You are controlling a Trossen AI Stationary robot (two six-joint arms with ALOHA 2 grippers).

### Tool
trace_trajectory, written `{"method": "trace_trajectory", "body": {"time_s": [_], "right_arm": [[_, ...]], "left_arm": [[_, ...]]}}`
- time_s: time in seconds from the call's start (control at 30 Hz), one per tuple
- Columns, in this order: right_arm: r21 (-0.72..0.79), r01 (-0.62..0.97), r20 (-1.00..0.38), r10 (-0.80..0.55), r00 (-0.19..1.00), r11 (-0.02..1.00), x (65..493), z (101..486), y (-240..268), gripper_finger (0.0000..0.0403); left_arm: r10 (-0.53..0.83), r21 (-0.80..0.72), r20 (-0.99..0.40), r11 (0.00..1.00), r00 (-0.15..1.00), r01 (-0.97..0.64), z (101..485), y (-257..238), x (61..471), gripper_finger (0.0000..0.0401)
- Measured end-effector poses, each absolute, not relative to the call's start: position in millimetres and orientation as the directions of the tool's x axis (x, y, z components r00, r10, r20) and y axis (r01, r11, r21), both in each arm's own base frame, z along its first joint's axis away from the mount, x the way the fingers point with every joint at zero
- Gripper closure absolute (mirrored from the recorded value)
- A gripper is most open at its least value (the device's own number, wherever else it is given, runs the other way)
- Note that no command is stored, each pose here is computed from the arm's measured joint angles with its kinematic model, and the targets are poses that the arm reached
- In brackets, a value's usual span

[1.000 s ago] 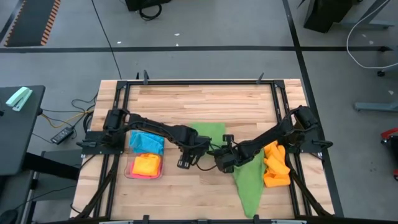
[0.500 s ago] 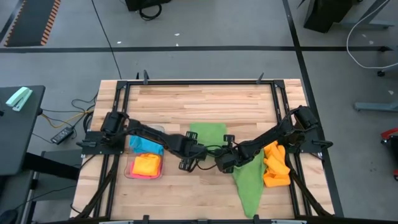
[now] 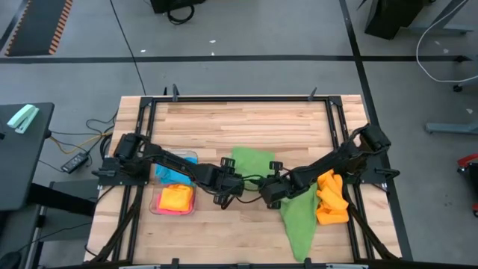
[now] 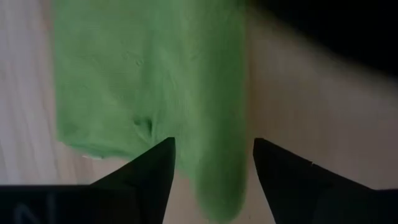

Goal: Fold microfiber towels
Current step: Fold the left green microfiber cloth

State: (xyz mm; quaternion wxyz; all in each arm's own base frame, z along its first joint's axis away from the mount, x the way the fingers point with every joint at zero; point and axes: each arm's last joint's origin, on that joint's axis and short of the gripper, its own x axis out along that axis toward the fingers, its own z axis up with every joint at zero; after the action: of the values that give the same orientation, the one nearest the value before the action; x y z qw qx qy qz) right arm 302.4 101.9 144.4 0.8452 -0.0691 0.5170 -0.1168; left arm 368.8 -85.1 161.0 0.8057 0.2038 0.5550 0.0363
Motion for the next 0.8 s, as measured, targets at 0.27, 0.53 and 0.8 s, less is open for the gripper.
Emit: {"method": "trace_trajectory", "body": {"time_s": [0.27, 0.53, 0.8], "right_arm": [[-0.214, 0.155, -0.844, -0.262, 0.467, 0.964, 300, 162, 96, 0.0363], [-0.183, 0.159, -0.856, -0.237, 0.460, 0.970, 299, 161, 96, 0.0363], [-0.162, 0.150, -0.869, -0.213, 0.447, 0.975, 296, 160, 100, 0.0363]], "left_arm": [[0.241, 0.320, -0.873, 0.939, 0.423, 0.124, 174, -78, 371, 0.0172], [0.227, 0.312, -0.874, 0.940, 0.429, 0.139, 163, -67, 374, 0.0165], [0.216, 0.344, -0.880, 0.904, 0.423, 0.255, 153, -67, 377, 0.0203]]}}
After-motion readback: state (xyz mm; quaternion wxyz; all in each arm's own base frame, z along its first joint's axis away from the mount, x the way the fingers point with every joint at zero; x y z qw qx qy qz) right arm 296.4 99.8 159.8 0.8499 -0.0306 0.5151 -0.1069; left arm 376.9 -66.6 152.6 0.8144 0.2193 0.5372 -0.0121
